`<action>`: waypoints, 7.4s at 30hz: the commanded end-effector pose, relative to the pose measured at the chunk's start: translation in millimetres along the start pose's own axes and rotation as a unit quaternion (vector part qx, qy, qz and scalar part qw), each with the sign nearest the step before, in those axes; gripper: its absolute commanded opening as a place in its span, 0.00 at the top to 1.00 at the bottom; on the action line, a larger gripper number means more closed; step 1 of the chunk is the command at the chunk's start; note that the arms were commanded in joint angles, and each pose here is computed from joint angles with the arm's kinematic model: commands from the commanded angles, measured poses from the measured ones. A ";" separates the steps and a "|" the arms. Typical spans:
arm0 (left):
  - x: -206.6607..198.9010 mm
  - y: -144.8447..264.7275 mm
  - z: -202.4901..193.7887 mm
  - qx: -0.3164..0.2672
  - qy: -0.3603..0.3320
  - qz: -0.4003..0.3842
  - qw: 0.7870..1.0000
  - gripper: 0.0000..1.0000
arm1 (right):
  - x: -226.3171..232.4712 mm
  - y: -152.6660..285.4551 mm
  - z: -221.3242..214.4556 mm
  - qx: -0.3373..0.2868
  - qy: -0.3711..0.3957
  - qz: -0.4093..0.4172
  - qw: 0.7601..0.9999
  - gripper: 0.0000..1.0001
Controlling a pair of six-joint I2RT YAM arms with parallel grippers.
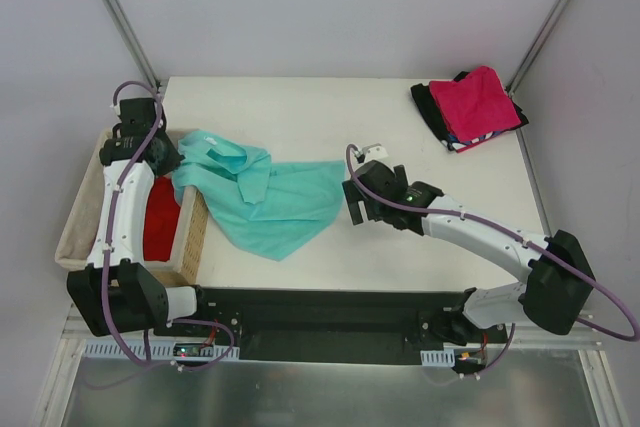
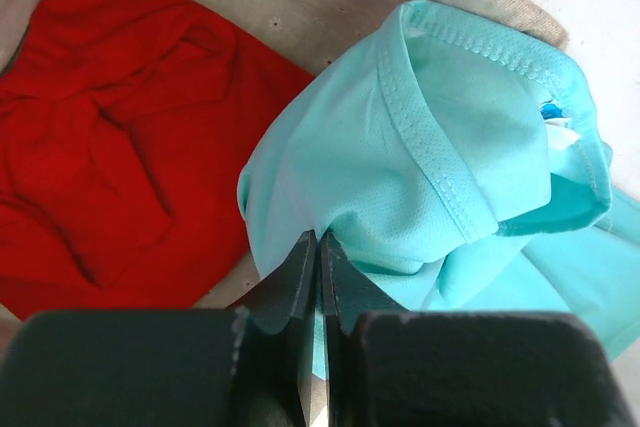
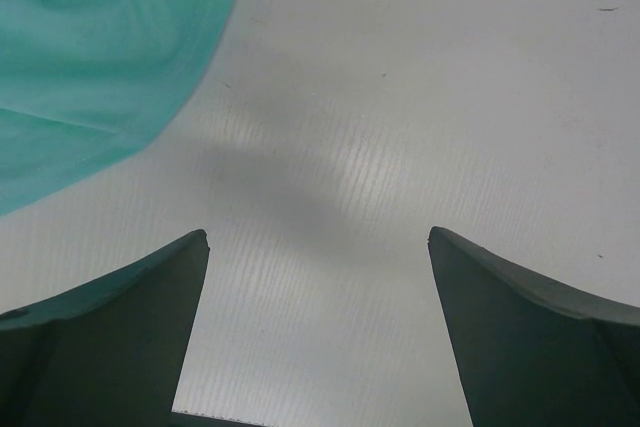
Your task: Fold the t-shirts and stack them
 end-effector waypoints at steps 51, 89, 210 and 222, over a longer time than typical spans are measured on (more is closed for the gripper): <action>-375.0 81.3 -151.1 0.007 -0.391 -0.471 0.791 1.00 | -57.1 45.5 29.9 -0.099 -0.040 -0.113 0.988 0.04; -332.7 160.7 -150.6 -0.084 -0.352 -0.421 0.831 0.01 | -91.8 88.8 56.3 -0.150 -0.060 -0.138 0.977 0.03; -101.6 317.3 54.0 -0.399 -0.163 -0.325 0.842 1.00 | -56.3 329.9 213.5 -0.434 0.054 -0.042 0.898 0.99; -118.9 275.5 43.9 -0.336 -0.187 -0.300 0.873 1.00 | -50.8 288.3 192.4 -0.420 0.047 -0.086 0.902 0.99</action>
Point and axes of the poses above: each gripper's point midway between its finger pads, its own y axis back along the fingers, its own x axis along the line the jaws close on, z = x × y, the point moved 2 cm from there along y, back along the fingers, and after that the axes turned 14 degrees about -y, right-handed, at the moved point
